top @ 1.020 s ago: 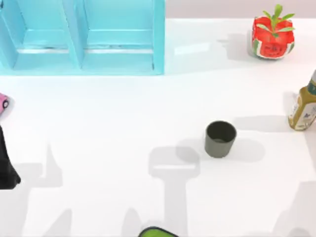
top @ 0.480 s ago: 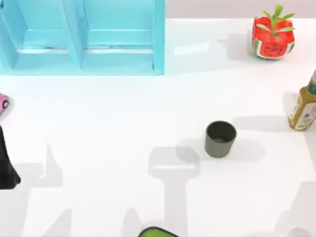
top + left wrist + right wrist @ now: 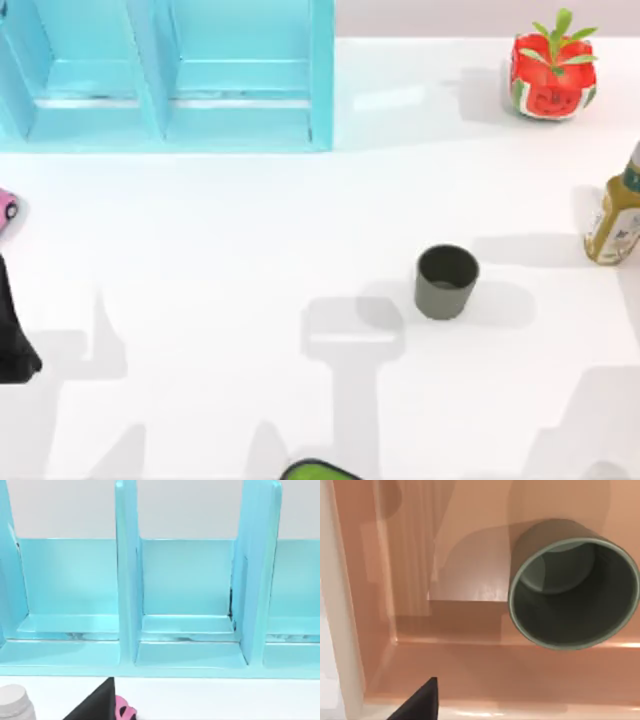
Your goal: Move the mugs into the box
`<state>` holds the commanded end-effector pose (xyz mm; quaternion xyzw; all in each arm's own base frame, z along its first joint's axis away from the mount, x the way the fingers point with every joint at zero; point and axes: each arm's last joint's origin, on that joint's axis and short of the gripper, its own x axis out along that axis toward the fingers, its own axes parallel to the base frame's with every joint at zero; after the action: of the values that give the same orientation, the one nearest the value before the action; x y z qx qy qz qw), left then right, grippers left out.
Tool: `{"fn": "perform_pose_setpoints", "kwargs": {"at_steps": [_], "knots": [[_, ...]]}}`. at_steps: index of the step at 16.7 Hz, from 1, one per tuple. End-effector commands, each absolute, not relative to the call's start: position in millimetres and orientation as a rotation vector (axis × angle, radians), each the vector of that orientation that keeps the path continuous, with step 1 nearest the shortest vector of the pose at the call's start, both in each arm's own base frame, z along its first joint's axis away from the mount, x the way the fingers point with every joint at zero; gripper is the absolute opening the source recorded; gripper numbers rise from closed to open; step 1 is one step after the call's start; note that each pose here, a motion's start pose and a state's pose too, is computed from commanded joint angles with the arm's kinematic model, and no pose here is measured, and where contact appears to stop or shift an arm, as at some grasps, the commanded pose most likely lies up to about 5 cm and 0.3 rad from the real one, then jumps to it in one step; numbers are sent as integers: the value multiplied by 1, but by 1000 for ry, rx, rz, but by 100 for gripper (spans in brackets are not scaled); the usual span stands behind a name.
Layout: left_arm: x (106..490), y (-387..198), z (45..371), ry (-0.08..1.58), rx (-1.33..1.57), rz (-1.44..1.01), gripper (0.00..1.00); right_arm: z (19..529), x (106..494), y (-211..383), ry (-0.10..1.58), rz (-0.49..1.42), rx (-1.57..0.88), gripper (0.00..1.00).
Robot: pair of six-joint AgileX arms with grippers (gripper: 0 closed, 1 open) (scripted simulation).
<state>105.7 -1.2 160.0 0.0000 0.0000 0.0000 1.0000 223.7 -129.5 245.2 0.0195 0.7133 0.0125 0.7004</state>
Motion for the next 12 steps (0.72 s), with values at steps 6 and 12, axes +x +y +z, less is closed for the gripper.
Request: {"fn": "perform_pose_setpoints", "kwargs": {"at_steps": [6,12], "knots": [[106,-1,160,0,0,0,100,311,221,-128,1598,23,43,100],[106,-1,160,0,0,0,100,317,221,-126,1590,26,40,100]]}}
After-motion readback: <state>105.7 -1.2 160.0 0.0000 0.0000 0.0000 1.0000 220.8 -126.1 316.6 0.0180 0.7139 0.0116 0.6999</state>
